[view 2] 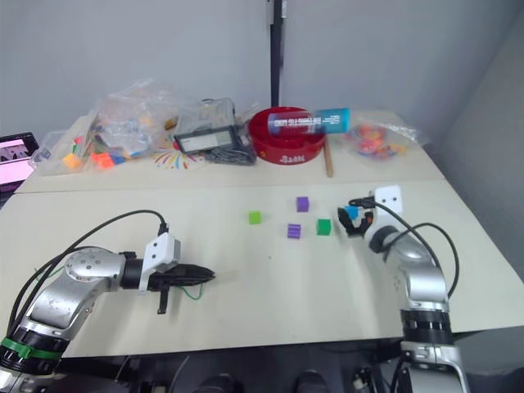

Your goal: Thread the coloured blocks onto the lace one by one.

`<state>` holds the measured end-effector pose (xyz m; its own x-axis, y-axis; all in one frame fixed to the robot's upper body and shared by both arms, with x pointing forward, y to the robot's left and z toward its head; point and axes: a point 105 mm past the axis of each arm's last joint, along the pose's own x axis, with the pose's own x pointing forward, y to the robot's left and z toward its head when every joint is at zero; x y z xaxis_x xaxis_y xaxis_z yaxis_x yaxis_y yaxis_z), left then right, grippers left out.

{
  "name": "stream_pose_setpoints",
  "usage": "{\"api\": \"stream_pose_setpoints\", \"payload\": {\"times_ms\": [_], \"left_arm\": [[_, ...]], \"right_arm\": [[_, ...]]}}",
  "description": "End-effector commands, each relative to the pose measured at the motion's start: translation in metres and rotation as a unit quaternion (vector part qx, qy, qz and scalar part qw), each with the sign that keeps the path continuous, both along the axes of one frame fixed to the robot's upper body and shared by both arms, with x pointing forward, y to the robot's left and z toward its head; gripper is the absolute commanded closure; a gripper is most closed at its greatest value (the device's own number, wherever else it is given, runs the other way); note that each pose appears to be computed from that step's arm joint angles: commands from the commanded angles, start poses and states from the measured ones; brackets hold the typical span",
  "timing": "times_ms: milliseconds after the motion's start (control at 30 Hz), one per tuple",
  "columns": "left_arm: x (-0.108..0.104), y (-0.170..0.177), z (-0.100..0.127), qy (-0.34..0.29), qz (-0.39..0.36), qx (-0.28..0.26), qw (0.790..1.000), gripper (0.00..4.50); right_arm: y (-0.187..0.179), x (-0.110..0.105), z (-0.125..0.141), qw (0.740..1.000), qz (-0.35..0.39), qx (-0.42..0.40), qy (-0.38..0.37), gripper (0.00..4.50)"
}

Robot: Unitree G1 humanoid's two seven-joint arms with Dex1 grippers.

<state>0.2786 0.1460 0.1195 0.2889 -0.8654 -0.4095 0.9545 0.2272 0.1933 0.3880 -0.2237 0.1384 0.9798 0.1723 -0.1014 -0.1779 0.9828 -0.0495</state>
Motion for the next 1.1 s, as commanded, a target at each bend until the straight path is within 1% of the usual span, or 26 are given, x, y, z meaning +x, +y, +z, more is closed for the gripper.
{"api": "stream_pose_setpoints", "payload": {"times_ms": [33, 100, 167, 233, 500, 600, 833, 867, 967, 1033, 1100], "left_arm": [[0.001, -0.002, 0.01, -0.018, -0.005, -0.01, 1.0, 4.49], [0.001, -0.002, 0.01, -0.019, -0.005, -0.01, 1.0, 4.49], [0.001, -0.003, 0.01, -0.019, -0.005, -0.011, 1.0, 4.49], [0.001, -0.003, 0.011, -0.02, -0.005, -0.013, 1.0, 4.49], [0.004, -0.003, 0.013, -0.026, -0.001, -0.013, 1.0, 4.49], [0.005, -0.002, 0.014, -0.025, 0.001, -0.014, 1.0, 4.5], [0.006, -0.001, 0.014, -0.026, 0.002, -0.012, 1.0, 4.5], [0.007, -0.001, 0.014, -0.026, 0.003, -0.012, 1.0, 4.5], [0.008, 0.0, 0.014, -0.026, 0.004, -0.012, 1.0, 4.5], [0.008, -0.001, 0.013, -0.026, 0.005, -0.012, 1.0, 4.5], [0.007, 0.0, 0.012, -0.025, 0.005, -0.012, 1.0, 4.5]], "right_arm": [[0.011, 0.008, 0.006, 1.0, -0.024, -0.005, -0.014, 0.0], [0.01, 0.01, 0.005, 0.999, -0.041, -0.015, -0.016, 0.0], [0.004, 0.015, 0.005, 0.997, -0.072, -0.005, -0.021, 0.0], [0.003, 0.018, 0.004, 0.996, -0.087, 0.001, -0.02, 0.0], [0.001, 0.027, -0.011, 0.993, -0.118, 0.002, -0.005, 0.0], [-0.001, 0.03, -0.009, 0.992, -0.123, 0.01, -0.012, 0.84], [0.001, 0.033, -0.007, 0.993, -0.115, 0.013, -0.022, 3.25], [0.002, 0.032, -0.006, 0.993, -0.114, 0.016, -0.024, 3.33], [-0.001, 0.027, 0.0, 0.993, -0.112, 0.02, -0.034, 3.33], [-0.002, 0.019, 0.011, 0.993, -0.106, 0.027, -0.051, 3.33], [0.003, 0.005, 0.029, 0.993, -0.084, 0.032, -0.079, 3.33]]}}
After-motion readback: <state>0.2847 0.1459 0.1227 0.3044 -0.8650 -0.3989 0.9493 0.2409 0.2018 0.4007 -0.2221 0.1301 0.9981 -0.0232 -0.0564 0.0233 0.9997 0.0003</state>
